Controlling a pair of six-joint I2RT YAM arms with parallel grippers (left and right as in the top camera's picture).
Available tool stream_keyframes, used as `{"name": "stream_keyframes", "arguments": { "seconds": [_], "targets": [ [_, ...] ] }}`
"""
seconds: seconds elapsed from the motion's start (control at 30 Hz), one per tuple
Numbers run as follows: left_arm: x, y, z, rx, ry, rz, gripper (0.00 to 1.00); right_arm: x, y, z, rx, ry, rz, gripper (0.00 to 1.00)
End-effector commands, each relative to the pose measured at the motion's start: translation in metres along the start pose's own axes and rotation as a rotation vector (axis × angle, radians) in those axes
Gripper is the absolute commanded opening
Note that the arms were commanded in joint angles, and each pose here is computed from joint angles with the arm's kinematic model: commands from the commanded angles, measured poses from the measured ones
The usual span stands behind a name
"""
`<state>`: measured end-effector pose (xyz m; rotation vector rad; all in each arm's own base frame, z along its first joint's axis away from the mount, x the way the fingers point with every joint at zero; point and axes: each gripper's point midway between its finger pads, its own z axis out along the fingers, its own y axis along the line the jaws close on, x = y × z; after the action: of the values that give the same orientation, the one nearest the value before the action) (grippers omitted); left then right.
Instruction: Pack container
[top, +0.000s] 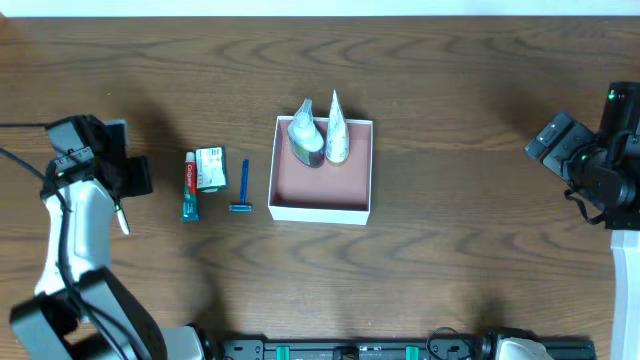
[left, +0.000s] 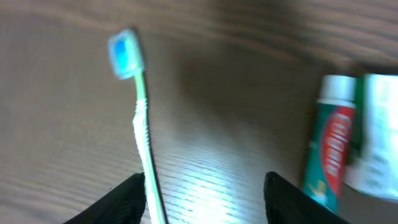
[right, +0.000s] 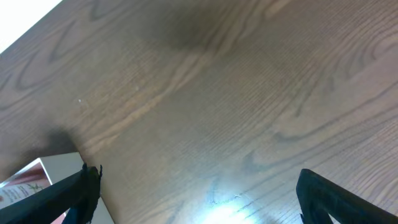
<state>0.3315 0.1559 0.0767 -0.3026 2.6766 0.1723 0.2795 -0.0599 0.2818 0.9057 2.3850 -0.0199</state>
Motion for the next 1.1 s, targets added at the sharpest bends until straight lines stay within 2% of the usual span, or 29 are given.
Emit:
{"name": "stream_keyframes", "arguments": {
  "seconds": [0.0, 0.3, 0.47, 0.93, 1.07],
  "targets": [
    [0.008, 0.022, 0.015, -0.062, 0.039, -0.186, 0.64, -0.001, -0.002, -0.001, 0.005, -0.005, 0.018, 0.99],
    [0.023, 0.062, 0.055, -0.109, 0.069, -0.275, 0.67, -0.001, -0.002, -0.001, 0.005, -0.004, 0.018, 0.99],
    [0.020, 0.066, 0.069, -0.111, 0.050, -0.271, 0.64, -0.001, -0.002, -0.001, 0.005, -0.004, 0.018, 0.99],
    [0.034, 0.044, 0.093, 0.004, 0.105, -0.278, 0.38, -0.001, -0.002, -0.001, 0.005, -0.005, 0.018, 0.99],
    [0.037, 0.042, 0.093, 0.011, 0.116, -0.283, 0.19, -0.001, -0.002, -0.001, 0.005, -0.004, 0.018, 0.99]
  ]
}}
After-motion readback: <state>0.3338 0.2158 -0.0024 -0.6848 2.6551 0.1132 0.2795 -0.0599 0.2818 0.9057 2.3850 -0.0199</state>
